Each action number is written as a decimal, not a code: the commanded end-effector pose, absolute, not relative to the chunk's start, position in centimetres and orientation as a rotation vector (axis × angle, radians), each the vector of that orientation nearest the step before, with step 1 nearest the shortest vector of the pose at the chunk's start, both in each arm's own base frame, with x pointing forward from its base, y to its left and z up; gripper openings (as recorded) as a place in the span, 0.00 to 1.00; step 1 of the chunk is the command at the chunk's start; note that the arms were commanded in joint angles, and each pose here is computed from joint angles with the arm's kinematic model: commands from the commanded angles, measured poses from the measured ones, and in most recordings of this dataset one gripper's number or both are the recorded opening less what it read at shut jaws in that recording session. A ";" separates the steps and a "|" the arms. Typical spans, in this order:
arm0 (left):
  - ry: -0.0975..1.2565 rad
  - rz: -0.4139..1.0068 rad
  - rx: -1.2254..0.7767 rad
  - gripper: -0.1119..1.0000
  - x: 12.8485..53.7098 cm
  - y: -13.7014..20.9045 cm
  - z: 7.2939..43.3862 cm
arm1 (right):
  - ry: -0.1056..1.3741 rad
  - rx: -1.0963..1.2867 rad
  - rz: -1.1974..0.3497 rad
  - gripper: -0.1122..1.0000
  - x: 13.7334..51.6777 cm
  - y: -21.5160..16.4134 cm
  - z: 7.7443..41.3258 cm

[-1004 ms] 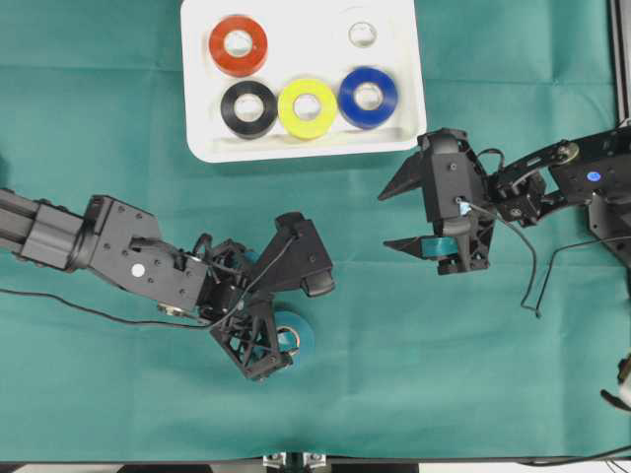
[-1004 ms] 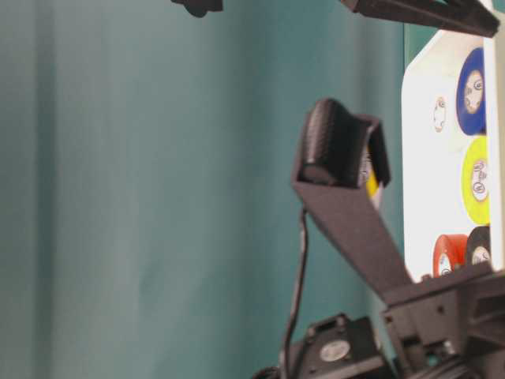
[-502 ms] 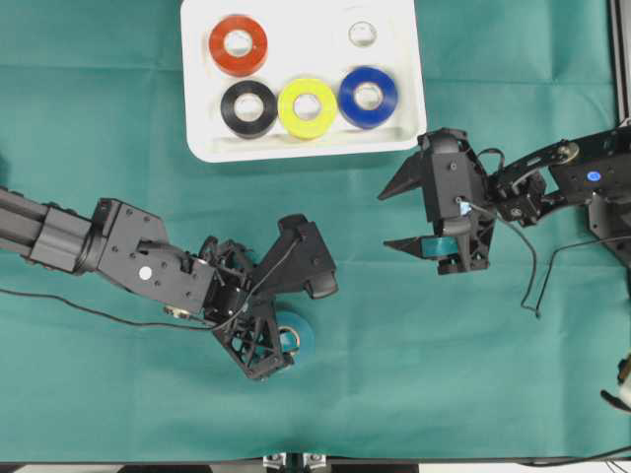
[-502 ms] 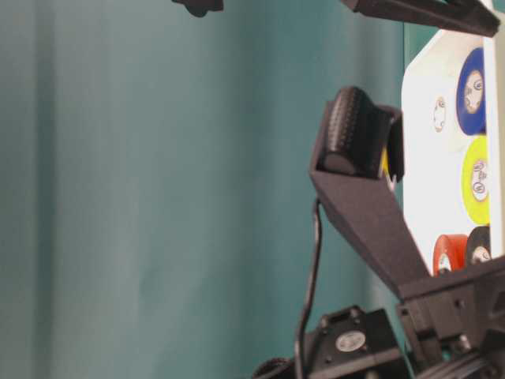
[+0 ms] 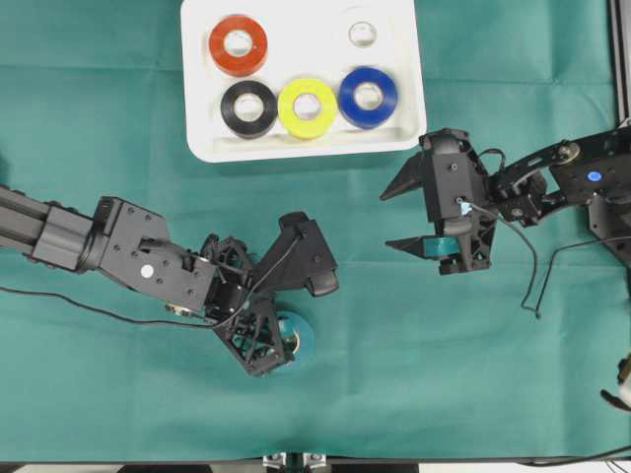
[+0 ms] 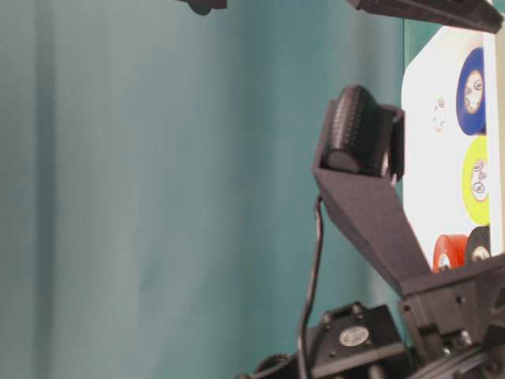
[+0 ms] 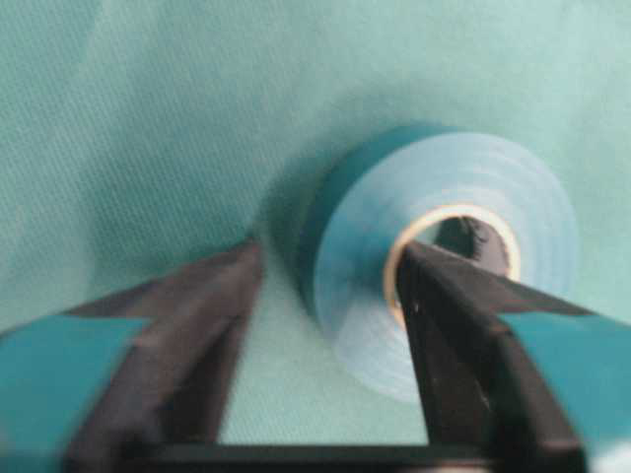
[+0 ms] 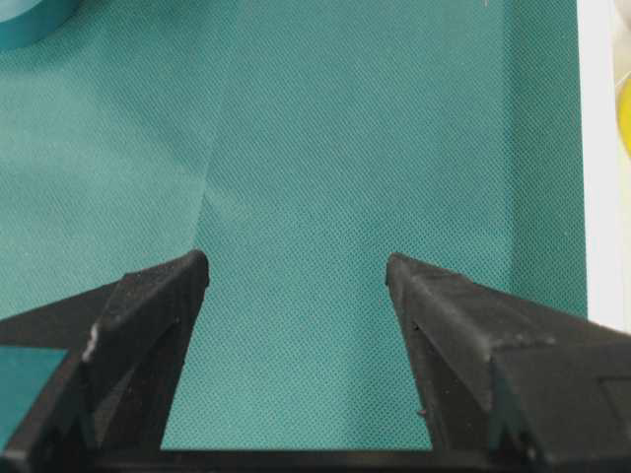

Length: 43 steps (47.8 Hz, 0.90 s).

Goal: Put the tape alternately from left to right into the white case.
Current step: 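Move the left gripper over the teal roll and lower into its hole, then grip the teal roll and carry it into the tray's top middle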

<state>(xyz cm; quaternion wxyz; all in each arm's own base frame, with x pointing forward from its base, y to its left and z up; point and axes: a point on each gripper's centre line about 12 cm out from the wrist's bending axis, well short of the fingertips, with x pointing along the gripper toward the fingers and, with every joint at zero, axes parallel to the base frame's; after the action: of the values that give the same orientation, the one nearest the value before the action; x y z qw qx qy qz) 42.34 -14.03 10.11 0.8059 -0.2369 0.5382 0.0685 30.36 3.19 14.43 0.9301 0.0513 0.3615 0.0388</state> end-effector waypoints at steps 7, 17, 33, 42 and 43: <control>1.153 0.141 -0.507 0.07 42.5 -14.3 11.1 | 0.722 0.104 0.087 0.82 30.6 3.3 14.9; 1.140 0.135 -0.511 0.07 42.5 -14.3 11.8 | 0.720 0.104 0.088 0.82 30.7 3.3 15.0; 1.088 0.088 -0.505 0.07 42.1 -14.7 14.9 | 0.720 0.104 0.088 0.82 30.7 3.3 15.0; 1.048 0.046 -0.485 0.07 41.6 -14.8 17.6 | 0.721 0.104 0.088 0.82 30.7 3.3 14.9; 1.047 0.045 -0.484 0.07 41.6 -14.7 17.8 | 0.721 0.104 0.088 0.82 30.7 3.3 14.9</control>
<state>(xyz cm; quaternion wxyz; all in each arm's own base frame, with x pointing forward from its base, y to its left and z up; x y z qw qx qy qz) 41.62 -14.52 14.82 0.8241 -0.2211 0.5202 0.0370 30.36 3.19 14.39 0.9299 0.0513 0.3623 0.0387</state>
